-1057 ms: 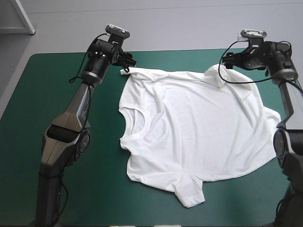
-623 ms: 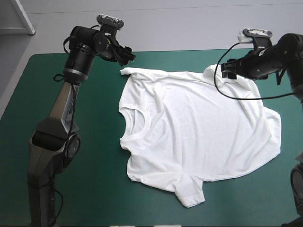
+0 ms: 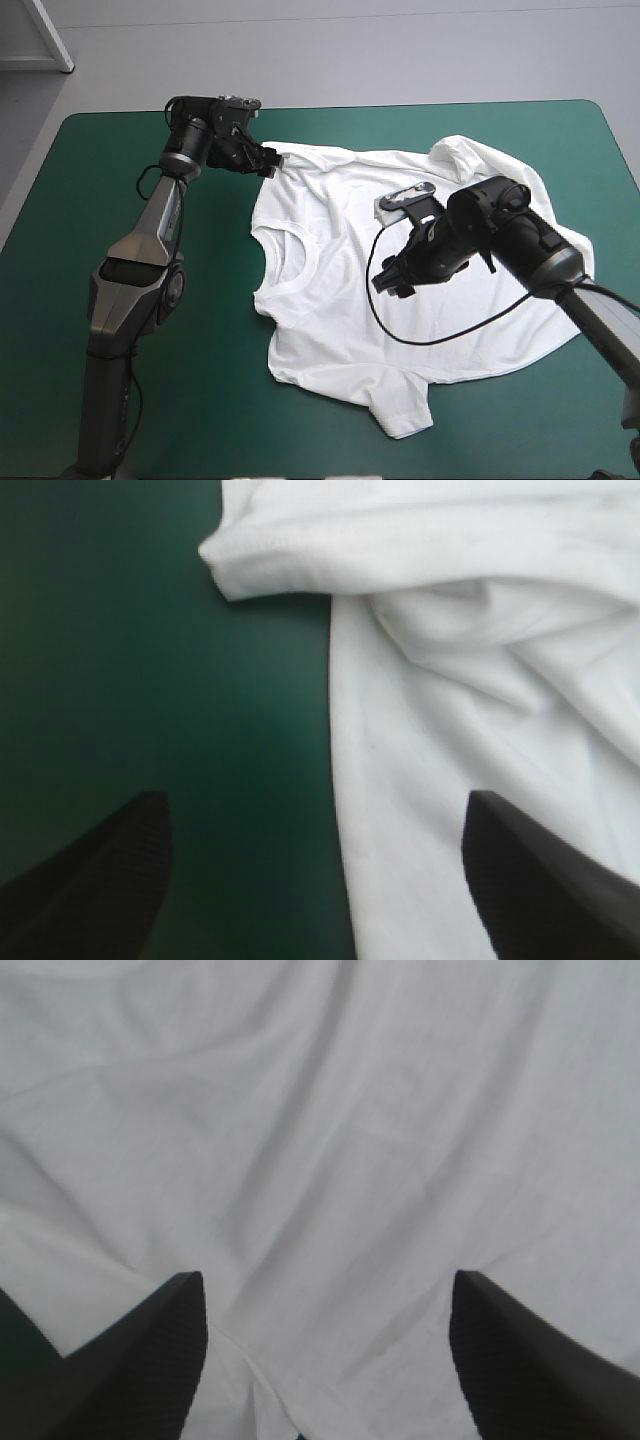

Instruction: Fold the cloth

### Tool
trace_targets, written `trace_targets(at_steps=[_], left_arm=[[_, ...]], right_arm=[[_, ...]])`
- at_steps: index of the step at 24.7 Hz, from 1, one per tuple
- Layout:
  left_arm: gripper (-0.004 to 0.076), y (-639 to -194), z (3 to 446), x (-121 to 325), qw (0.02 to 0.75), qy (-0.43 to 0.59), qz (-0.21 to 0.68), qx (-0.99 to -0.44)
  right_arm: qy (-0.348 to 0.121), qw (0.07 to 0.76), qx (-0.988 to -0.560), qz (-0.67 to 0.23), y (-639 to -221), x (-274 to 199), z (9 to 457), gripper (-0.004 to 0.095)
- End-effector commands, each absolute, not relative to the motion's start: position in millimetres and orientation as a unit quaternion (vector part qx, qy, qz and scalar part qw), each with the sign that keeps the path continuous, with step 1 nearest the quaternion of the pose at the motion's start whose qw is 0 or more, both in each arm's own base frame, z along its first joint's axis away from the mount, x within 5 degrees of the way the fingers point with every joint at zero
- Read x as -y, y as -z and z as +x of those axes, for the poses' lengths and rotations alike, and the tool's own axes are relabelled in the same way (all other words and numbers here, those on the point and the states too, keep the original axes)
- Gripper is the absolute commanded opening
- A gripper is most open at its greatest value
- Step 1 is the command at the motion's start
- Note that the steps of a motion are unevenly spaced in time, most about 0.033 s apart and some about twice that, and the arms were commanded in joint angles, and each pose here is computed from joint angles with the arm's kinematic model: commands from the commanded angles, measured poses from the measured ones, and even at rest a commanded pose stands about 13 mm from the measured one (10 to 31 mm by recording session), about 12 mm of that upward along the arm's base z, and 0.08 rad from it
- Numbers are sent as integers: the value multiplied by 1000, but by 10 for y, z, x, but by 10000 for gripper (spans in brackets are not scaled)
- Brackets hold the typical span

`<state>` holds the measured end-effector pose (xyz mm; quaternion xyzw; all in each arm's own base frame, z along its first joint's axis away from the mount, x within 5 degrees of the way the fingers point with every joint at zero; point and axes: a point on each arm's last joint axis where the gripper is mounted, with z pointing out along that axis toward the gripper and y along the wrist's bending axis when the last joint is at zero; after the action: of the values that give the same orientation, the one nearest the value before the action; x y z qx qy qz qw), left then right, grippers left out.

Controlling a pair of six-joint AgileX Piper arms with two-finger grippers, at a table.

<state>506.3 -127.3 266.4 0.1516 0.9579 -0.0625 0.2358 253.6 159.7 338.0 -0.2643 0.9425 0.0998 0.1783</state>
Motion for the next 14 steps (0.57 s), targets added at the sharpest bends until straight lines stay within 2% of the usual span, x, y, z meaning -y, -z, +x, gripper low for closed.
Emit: trace_targets(at_steps=[1, 4, 7, 9, 14], left_arm=[[580, -2834, 5032, 1290, 256, 74, 148, -952], [557, -2576, 5082, 1375, 225, 113, 145, -957], [477, -2446, 5080, 1454, 200, 150, 144, -958], [405, -2412, 5076, 1472, 191, 160, 143, -958], [139, -2374, 5038, 1625, 185, 164, 157, -956]], right_arm=[[-110, 213, -928, -285, -3455, -1708, 2392, 643], [-109, 202, -921, -316, -3304, -1858, 2266, 643], [-115, 202, -907, -351, -3216, -2029, 2122, 643], [-119, 199, -899, -371, -3199, -2118, 2030, 643], [-127, 194, -877, -421, -3199, -2356, 1750, 643]])
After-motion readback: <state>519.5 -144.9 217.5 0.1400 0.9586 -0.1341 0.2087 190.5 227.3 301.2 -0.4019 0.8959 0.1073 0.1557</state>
